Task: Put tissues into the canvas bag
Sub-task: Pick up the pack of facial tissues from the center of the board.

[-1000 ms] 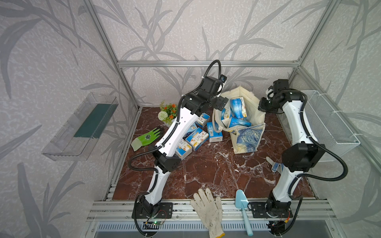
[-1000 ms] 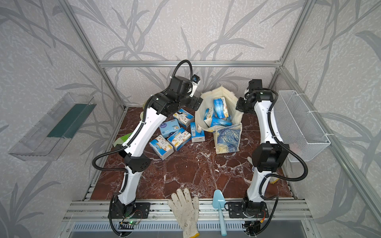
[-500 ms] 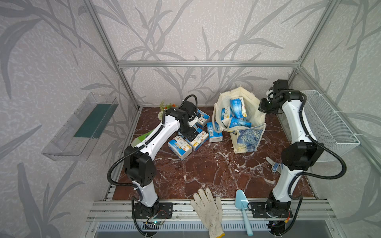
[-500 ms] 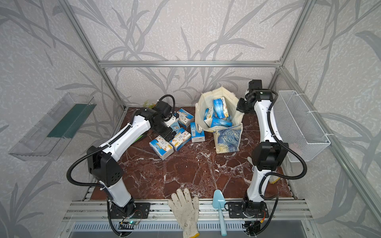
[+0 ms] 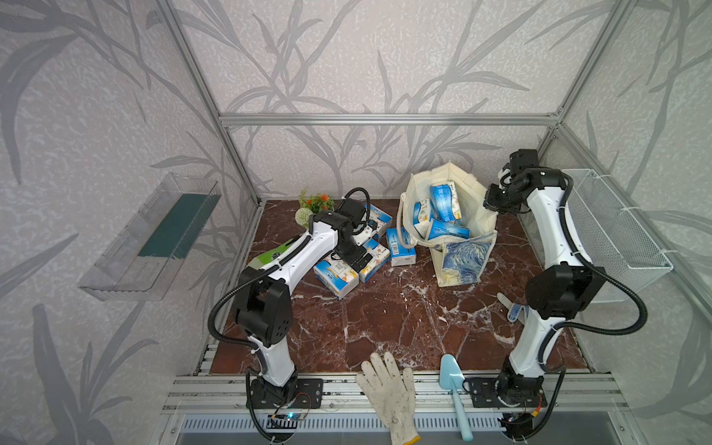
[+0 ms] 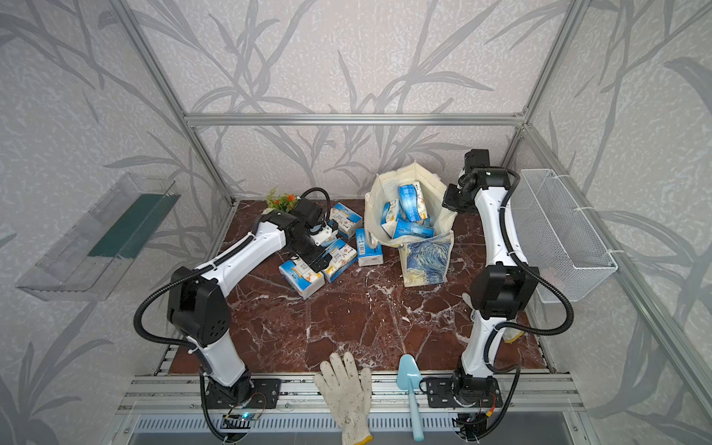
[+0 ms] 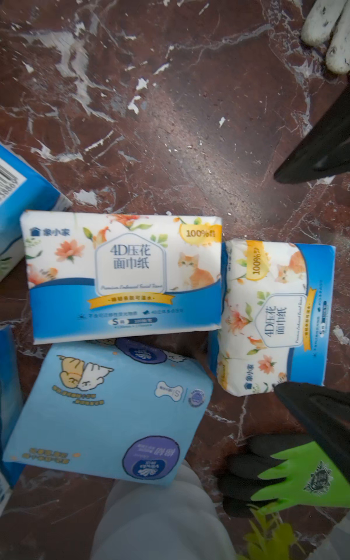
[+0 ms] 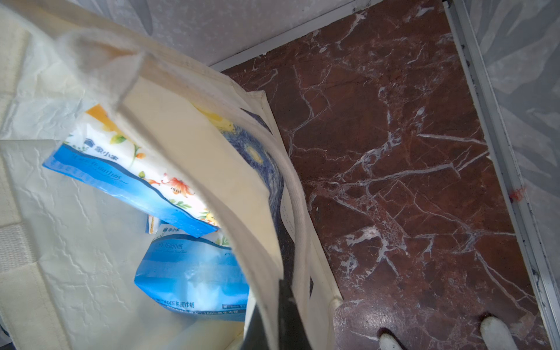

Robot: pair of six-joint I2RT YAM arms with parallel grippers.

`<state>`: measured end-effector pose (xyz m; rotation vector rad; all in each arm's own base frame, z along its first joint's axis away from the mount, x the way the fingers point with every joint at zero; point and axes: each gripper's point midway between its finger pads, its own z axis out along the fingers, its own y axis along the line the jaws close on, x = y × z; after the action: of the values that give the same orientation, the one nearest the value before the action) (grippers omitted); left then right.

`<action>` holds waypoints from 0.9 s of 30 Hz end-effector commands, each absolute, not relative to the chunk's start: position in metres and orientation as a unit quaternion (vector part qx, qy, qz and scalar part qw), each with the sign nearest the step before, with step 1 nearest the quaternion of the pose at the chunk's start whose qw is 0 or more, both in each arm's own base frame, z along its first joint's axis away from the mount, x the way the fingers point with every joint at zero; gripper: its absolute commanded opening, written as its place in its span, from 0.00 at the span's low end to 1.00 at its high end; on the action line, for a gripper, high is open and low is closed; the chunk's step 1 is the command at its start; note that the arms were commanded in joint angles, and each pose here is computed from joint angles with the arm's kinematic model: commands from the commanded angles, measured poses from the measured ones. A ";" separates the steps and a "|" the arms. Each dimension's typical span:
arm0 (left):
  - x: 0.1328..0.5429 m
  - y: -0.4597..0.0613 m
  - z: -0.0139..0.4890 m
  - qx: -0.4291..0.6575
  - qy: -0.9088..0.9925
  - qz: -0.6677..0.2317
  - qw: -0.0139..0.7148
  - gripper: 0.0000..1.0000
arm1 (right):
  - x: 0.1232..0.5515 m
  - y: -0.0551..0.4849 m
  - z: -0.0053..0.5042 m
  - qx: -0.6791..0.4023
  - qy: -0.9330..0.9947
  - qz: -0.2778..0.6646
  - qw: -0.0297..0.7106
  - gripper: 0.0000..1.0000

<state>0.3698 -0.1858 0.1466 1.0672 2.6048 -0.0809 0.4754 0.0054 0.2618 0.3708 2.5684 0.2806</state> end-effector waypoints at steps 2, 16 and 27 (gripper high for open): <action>0.392 -0.212 0.140 0.366 0.912 -0.072 0.172 0.99 | 0.466 0.009 0.257 0.133 0.954 0.107 0.245 0.00; 0.420 -0.218 0.091 0.351 0.920 -0.049 0.166 0.99 | 0.464 0.011 0.256 0.130 0.952 0.112 0.252 0.00; 0.405 -0.222 0.064 0.382 0.915 -0.064 0.115 0.99 | 0.469 0.010 0.255 0.128 0.953 0.110 0.250 0.00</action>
<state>0.4135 -0.2193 0.0731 1.0404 2.6550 -0.1683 0.4713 0.0072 0.2493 0.3689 2.5946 0.2915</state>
